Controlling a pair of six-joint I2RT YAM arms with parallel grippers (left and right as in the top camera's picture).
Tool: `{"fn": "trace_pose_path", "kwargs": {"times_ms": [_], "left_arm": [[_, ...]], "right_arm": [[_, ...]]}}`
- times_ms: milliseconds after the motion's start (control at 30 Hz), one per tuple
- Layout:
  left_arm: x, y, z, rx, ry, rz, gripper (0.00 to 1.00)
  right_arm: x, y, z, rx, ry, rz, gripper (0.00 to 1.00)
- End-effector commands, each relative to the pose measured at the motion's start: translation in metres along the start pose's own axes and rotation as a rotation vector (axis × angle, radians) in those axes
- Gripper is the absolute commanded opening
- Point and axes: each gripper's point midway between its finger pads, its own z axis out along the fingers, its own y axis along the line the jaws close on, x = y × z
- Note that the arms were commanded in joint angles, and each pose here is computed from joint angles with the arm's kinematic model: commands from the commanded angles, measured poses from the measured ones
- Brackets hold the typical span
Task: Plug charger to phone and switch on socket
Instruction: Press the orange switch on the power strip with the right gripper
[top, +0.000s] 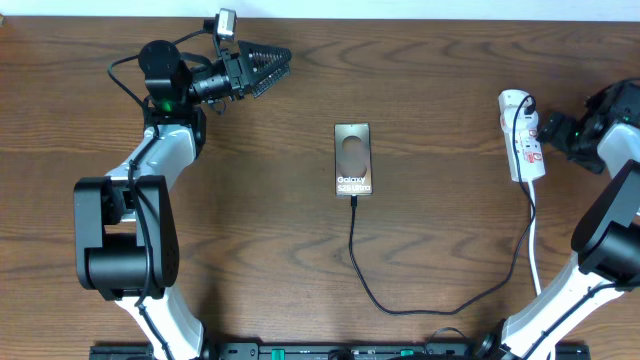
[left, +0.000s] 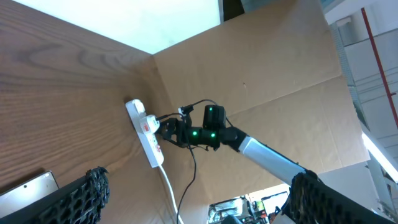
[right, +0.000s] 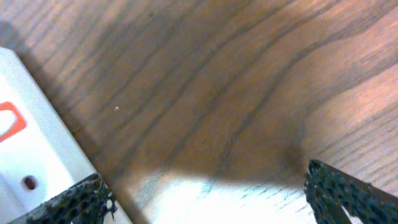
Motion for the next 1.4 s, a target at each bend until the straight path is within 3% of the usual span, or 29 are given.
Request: {"fn": "trace_pose_path", "kwargs": {"times_ms": [0,533,833,1367], "left_arm": [[-0.004,-0.012,-0.001,0.010,-0.002,0.044,0.93],[-0.004,-0.012,-0.001,0.010,-0.002,0.044,0.93],[-0.004,-0.012,-0.001,0.010,-0.002,0.044,0.93],[-0.004,-0.012,-0.001,0.010,-0.002,0.044,0.93]], "right_arm": [[-0.010,0.010,-0.010,-0.035,0.011,-0.010,0.99],[0.005,0.015,-0.012,-0.038,0.072,-0.080,0.99],[-0.009,0.028,-0.011,-0.050,0.007,-0.105,0.99],[0.020,0.026,-0.006,-0.049,0.103,-0.100,0.99]]}}
